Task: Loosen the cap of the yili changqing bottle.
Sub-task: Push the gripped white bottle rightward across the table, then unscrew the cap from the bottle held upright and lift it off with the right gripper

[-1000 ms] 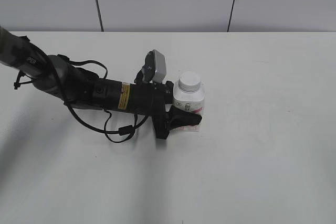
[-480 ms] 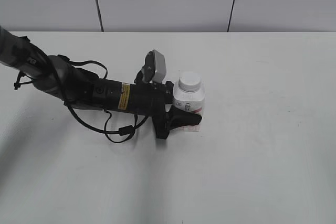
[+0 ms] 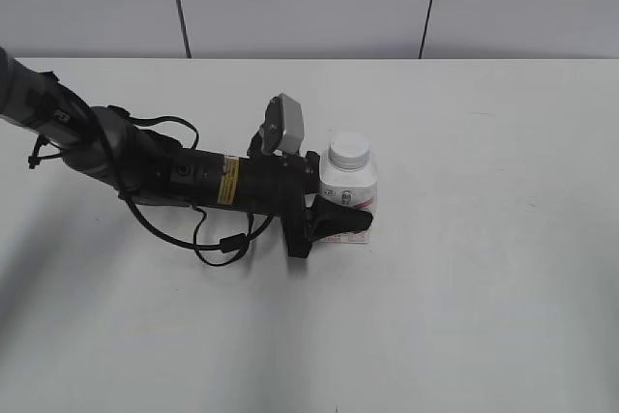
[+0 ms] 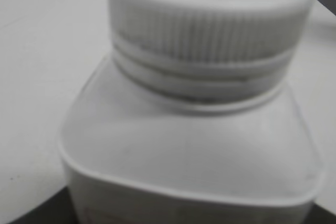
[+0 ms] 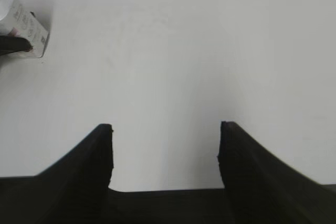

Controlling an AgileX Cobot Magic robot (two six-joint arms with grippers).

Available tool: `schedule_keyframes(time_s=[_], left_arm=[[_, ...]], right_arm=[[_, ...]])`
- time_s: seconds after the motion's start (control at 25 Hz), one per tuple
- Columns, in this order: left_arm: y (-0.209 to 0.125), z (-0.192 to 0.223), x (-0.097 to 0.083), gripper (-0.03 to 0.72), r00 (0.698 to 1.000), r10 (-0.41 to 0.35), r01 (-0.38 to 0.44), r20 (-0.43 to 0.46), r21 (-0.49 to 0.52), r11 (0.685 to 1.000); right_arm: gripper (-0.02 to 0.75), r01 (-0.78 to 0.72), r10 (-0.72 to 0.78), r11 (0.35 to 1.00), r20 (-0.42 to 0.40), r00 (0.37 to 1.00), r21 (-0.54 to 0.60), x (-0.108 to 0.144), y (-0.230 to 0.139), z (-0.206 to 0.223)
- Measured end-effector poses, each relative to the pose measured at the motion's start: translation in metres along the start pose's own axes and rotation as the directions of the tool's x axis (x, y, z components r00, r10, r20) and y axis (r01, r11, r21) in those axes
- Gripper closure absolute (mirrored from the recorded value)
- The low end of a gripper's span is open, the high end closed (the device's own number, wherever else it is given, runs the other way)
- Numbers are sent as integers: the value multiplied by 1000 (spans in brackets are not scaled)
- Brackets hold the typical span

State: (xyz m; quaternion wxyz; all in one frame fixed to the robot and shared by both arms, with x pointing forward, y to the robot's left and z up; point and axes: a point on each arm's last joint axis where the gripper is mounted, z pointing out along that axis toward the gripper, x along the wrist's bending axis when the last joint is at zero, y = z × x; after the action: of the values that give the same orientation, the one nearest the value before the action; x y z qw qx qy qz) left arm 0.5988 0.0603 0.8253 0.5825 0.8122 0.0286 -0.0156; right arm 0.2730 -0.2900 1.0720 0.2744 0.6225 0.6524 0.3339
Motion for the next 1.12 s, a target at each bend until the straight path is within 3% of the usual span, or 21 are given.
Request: schedule_keyframes(time_s=[0.32,0.56,0.84,1.12], left_arm=[[0,0,0,291,1000,1,-1,2,-6,1000],[1,-1,1,291,1000,8,-8,-13,10,1000],[2,-1,2,291,1000,7,-6,-15,9,1000],[2,-1,2,291,1000,6,-5,-17,8,1000]], right_arm=[[237,-57,73,994,-175,982,95,13,59,30],[237,-125,203,956,-292,935,265,21,91,81],[262,-130,251,936,-362,898,327,27,137,127],[278,-26,212,918,-431,877,397,77,174,177]])
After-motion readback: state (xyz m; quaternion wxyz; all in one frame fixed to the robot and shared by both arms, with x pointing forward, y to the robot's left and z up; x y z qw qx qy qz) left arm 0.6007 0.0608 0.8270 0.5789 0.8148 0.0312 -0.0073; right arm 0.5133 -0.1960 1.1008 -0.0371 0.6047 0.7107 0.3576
